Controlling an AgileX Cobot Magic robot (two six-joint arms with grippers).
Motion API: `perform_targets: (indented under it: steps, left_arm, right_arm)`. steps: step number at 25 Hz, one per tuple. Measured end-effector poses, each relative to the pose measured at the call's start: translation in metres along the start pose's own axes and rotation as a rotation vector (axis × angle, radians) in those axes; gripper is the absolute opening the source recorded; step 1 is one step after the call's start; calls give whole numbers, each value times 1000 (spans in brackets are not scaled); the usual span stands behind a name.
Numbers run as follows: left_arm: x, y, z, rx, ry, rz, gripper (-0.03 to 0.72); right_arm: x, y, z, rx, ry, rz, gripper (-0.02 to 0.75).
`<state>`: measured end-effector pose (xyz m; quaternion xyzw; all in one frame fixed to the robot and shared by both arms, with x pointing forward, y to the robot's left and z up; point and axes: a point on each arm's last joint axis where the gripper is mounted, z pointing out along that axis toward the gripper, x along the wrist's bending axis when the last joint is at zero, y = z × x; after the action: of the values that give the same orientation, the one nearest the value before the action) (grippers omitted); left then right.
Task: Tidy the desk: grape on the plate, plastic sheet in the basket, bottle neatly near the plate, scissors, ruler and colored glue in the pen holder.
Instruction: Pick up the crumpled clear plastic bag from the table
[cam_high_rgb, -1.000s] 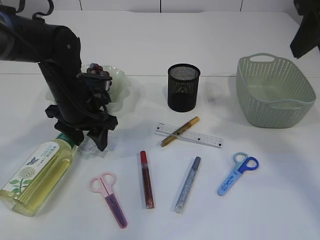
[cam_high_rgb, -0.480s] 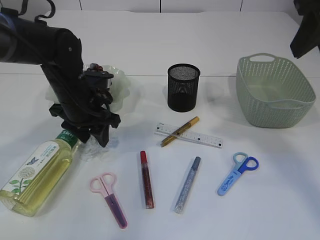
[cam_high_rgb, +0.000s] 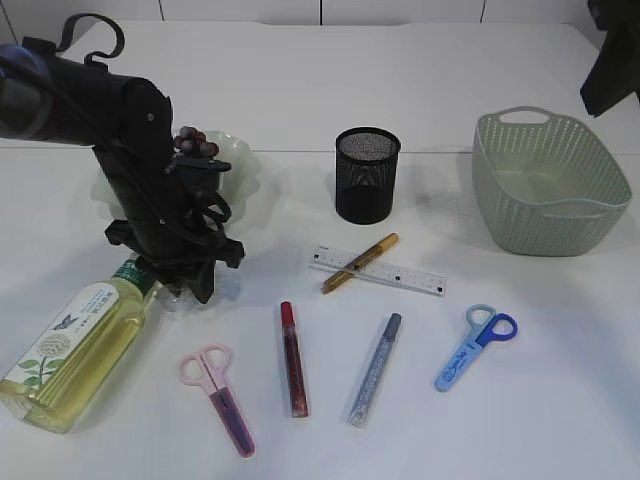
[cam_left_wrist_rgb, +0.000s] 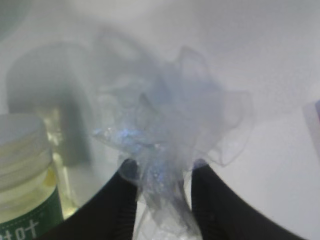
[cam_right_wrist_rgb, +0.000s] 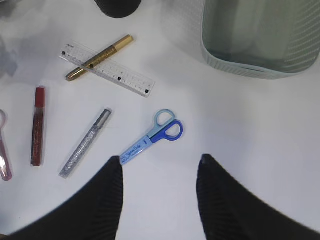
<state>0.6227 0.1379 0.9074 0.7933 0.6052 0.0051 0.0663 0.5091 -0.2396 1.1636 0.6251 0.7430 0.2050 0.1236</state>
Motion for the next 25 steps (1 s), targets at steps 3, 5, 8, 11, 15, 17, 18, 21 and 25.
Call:
perform_targets:
  steps: [3,5,8,11,15,17,18,21,25]
  left_arm:
    - [0,0,0,0,0,0,145]
    - [0,0,0,0,0,0,103]
    - [0,0,0,0,-2,-1,86]
    - [0,-2,0,27,-4,-5,83]
    - [0,-7,-1,72,-2,-6,82]
    - [-1,-7,-4,77,-4,-7,81]
    - [-1,-7,-6,73,-7,-8,81]
    - [-2,-8,-13,72,-21,-16,81]
    - [-7,-10,-18,81,-73,-26,81]
  right_arm:
    - [0,0,0,0,0,0,389]
    - [0,0,0,0,0,0,389]
    - [0,0,0,0,0,0,389]
    - [0,0,0,0,0,0,389]
    - [1,0,0,0,8,3,389]
    - [2,0,0,0,21,7,389]
    - [3,0,0,0,28,9,389]
    - [4,0,0,1,43,14,389]
    - [5,0,0,1,57,19,389]
